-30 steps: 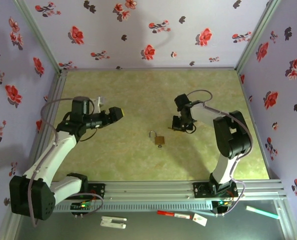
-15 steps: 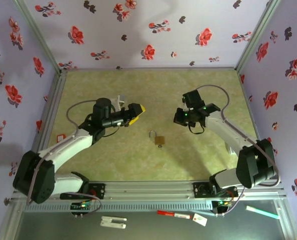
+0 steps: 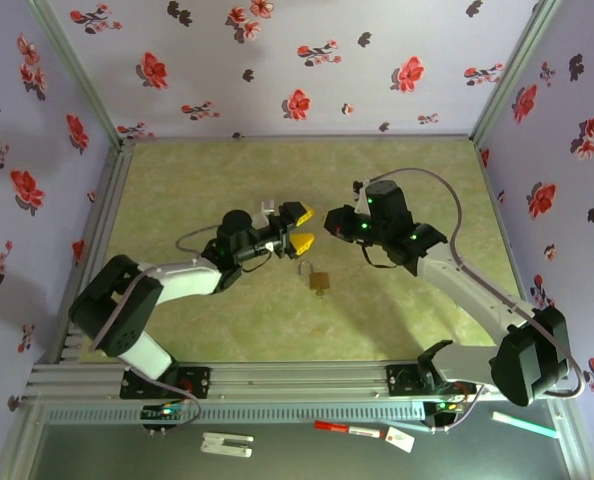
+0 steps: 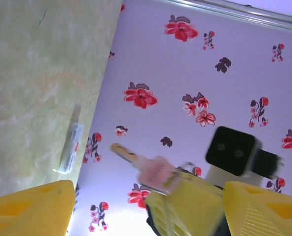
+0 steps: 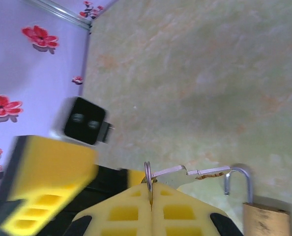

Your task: Unlock with the key

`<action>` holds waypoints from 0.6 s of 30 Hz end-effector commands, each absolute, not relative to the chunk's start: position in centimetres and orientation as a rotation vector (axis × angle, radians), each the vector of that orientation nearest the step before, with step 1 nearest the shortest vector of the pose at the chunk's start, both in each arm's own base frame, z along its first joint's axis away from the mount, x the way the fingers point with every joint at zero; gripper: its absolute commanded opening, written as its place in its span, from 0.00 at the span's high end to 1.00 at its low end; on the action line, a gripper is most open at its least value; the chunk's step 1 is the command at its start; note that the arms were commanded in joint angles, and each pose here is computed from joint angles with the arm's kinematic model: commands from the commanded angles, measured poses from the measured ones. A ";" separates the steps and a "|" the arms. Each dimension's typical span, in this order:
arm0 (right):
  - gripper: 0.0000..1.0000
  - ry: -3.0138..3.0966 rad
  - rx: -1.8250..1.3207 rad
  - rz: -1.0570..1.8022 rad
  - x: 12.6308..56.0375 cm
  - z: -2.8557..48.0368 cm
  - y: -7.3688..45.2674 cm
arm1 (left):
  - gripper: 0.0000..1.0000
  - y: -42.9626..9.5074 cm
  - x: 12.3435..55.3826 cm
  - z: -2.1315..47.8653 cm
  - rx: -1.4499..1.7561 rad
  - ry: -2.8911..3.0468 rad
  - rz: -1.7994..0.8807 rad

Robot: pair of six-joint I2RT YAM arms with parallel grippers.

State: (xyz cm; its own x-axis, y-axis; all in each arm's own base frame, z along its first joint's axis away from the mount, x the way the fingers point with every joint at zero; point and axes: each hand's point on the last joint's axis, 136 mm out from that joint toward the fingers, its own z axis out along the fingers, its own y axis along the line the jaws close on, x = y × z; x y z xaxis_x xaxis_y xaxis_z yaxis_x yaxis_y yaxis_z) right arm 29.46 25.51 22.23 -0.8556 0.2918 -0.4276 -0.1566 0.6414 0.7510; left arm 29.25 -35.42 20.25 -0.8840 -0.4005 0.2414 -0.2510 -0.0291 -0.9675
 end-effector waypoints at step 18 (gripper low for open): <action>1.00 2.227 0.009 1.376 25.7 23.2 29.2 | 0.36 -34.4 31.6 21.5 -1.008 1.868 -2.216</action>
